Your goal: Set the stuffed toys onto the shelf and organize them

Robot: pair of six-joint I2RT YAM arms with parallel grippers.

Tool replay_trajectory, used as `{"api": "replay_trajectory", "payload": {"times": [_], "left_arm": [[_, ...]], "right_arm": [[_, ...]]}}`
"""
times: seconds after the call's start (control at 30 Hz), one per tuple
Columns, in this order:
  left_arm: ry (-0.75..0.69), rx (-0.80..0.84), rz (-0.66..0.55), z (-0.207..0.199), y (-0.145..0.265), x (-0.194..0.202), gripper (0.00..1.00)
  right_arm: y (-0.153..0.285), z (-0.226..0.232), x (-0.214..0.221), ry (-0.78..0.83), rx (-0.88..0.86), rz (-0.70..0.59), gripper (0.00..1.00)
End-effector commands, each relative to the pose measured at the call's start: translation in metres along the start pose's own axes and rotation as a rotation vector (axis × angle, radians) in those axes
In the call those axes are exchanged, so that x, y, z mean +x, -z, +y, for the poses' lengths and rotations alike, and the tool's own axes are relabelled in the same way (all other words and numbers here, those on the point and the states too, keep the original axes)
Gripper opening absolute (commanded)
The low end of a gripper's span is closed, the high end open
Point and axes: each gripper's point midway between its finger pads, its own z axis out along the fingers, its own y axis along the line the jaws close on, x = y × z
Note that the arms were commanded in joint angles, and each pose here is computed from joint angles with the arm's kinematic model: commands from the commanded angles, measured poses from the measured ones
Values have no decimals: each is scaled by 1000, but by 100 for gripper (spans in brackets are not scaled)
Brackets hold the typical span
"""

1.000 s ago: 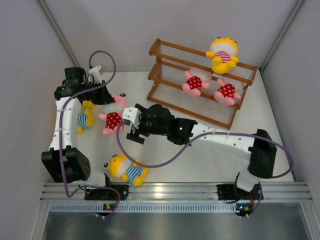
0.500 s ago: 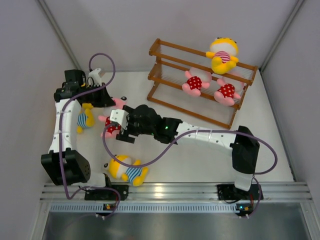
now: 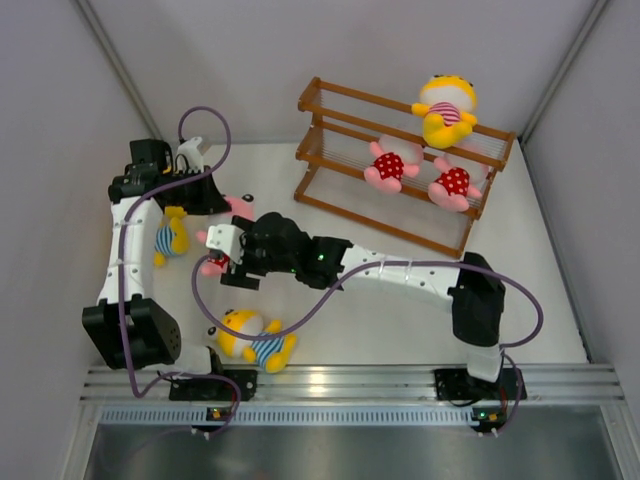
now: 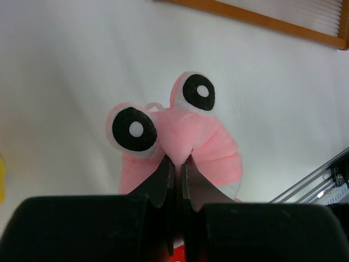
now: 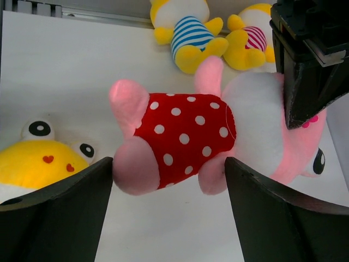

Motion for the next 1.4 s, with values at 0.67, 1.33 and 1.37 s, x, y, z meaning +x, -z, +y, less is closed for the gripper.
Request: {"api": "replay_trajectory", "payload": {"times": [0.67,1.33,1.37], "left_arm": [[-30,51,-40,-14,7,-13,0],[-50,62,-51,-19,11,-13,0],[-54,56,-49,-17,10,-13,0]], "right_arm": [[5,12,-23,302,102,101,84],[-11,-45,23,206,199,223,0],[-8,-51,24,200,210,224,0]]}}
